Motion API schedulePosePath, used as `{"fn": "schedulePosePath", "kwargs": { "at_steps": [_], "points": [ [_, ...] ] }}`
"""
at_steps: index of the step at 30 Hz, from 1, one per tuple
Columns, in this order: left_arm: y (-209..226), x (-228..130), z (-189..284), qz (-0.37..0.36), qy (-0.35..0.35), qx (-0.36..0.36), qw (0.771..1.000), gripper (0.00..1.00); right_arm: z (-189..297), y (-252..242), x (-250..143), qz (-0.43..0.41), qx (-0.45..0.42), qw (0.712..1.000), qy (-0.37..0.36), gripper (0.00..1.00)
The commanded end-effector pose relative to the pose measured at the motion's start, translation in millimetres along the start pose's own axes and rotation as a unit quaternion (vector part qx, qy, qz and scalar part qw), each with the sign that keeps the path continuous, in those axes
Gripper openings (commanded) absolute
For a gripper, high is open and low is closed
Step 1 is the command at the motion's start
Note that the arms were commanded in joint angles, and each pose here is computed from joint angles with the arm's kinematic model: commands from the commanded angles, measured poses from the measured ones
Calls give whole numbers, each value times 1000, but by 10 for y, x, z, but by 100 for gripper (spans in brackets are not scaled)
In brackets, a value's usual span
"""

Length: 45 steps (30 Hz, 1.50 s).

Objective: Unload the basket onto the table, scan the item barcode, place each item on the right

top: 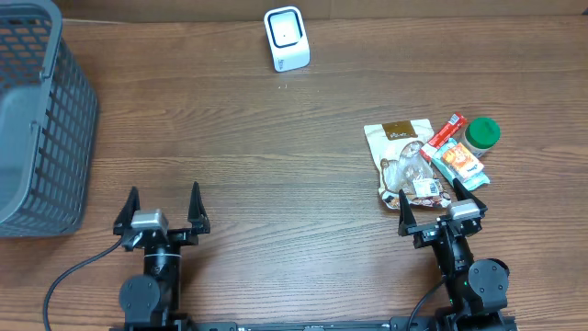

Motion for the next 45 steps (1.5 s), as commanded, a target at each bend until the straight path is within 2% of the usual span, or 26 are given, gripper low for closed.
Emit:
{"fn": "schedulePosePath", "kwargs": {
  "at_steps": [1, 7, 45],
  "points": [
    [24, -209, 13, 7, 42, 11, 999, 100, -1, -7, -15, 1, 0, 1000, -3, 100],
    [-14, -230, 15, -36, 46, -3, 998, 100, -1, -7, -14, 1, 0, 1000, -3, 100],
    [-17, -230, 14, -35, 46, -3, 998, 99, -1, -7, -15, 1, 0, 1000, -3, 100]
  ]
}}
Point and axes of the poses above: each gripper's point midway between its finger pads, its own z axis back along the fingers, its own y axis along the line the jaws close on, x = y × z, the point moved 1 cm from there along z, back along the fingers, and after that the axes turned 15 degrees about -z, right-handed, at the moved point
